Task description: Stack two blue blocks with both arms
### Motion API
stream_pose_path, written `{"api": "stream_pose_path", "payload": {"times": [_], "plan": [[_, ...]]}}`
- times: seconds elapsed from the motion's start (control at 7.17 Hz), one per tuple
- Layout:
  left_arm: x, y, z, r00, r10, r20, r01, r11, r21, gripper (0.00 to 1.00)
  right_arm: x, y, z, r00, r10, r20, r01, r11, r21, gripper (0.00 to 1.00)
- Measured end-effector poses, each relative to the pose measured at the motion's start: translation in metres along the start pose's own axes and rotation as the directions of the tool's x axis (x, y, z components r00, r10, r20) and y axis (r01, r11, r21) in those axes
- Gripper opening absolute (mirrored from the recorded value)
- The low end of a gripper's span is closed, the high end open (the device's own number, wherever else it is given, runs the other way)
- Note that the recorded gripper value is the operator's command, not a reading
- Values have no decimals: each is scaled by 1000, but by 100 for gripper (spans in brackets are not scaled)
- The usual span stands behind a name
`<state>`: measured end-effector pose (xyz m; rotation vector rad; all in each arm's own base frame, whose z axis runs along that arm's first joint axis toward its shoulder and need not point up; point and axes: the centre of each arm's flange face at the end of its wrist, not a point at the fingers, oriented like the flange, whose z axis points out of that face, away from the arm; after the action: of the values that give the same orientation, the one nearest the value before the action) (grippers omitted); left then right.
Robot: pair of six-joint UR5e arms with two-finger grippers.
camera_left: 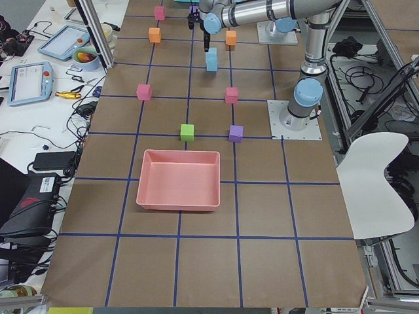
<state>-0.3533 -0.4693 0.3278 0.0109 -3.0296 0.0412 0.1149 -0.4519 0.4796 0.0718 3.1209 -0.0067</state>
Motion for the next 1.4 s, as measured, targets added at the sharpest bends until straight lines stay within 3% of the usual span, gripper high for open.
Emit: {"api": "stream_pose_path", "payload": {"times": [0.28,0.56,0.84,0.98,1.4], "plan": [[-56,-28,-62,999,-8,-43,9,999,33,100,1,0,0,1000,2,-3,-2,1000,-2,100],[-137,-53,-141,1000,-7,-30,8,1000,22,100,1,0,0,1000,6,-4,-6,1000,-4,100],[-203,-56,-211,996,29,80,-27,999,-19,100,2,0,0,1000,10,-5,-10,1000,-5,100],[-217,-53,-224,991,50,123,-46,998,-38,100,2,0,1,1000,11,-6,-11,1000,-6,100],[-220,-55,-230,992,66,104,-66,998,2,100,2,0,1,1000,10,-6,-10,1000,-7,100]]}}
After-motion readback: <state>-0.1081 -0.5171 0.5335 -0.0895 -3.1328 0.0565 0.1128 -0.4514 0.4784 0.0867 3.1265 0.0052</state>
